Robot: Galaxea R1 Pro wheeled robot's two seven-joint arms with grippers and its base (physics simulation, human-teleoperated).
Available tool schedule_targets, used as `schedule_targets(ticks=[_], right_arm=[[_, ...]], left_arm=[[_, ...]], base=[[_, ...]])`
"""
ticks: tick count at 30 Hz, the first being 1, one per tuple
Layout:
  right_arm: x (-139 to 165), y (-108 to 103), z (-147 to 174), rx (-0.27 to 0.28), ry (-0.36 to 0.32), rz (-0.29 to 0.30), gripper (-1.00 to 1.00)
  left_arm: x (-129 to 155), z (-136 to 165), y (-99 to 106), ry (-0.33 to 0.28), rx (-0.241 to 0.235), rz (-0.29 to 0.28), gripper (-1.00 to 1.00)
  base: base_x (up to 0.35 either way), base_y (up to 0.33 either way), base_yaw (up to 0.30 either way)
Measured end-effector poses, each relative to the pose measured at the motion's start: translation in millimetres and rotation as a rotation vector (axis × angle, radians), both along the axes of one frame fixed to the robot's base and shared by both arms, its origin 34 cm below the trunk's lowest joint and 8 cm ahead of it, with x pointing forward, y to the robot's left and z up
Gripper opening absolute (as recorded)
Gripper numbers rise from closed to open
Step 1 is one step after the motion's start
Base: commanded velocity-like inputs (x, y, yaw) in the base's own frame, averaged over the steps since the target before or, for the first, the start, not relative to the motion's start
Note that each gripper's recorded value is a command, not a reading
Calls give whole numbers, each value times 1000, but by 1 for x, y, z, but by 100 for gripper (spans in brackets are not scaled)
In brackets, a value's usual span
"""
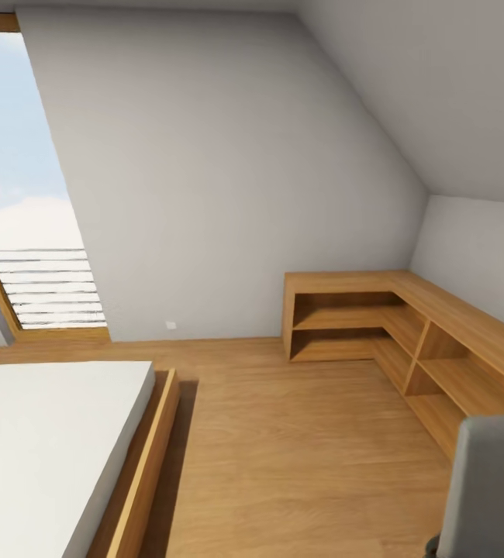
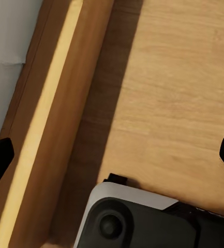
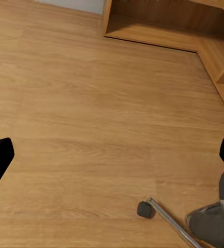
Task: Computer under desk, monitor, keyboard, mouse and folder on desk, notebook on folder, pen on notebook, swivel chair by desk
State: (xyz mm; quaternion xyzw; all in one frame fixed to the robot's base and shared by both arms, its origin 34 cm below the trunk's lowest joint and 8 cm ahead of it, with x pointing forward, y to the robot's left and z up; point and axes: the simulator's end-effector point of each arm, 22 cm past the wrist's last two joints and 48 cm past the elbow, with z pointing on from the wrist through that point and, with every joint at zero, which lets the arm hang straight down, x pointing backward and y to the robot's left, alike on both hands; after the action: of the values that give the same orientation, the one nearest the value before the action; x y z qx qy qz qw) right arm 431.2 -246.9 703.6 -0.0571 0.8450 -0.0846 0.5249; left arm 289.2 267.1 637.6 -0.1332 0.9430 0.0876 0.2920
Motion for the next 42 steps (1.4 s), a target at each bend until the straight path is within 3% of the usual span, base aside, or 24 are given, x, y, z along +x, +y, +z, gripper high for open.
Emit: schedule_targets(ticks=[14,42], right_arm=[[0,1,0,1,2,-2,100],[0,0,0,2,1,-4,100]], left_arm=[[0,0,0,-1,1,0,100],[0,0,0,0,0,1,100]], base=[[282,157,0],[325,7,0]])
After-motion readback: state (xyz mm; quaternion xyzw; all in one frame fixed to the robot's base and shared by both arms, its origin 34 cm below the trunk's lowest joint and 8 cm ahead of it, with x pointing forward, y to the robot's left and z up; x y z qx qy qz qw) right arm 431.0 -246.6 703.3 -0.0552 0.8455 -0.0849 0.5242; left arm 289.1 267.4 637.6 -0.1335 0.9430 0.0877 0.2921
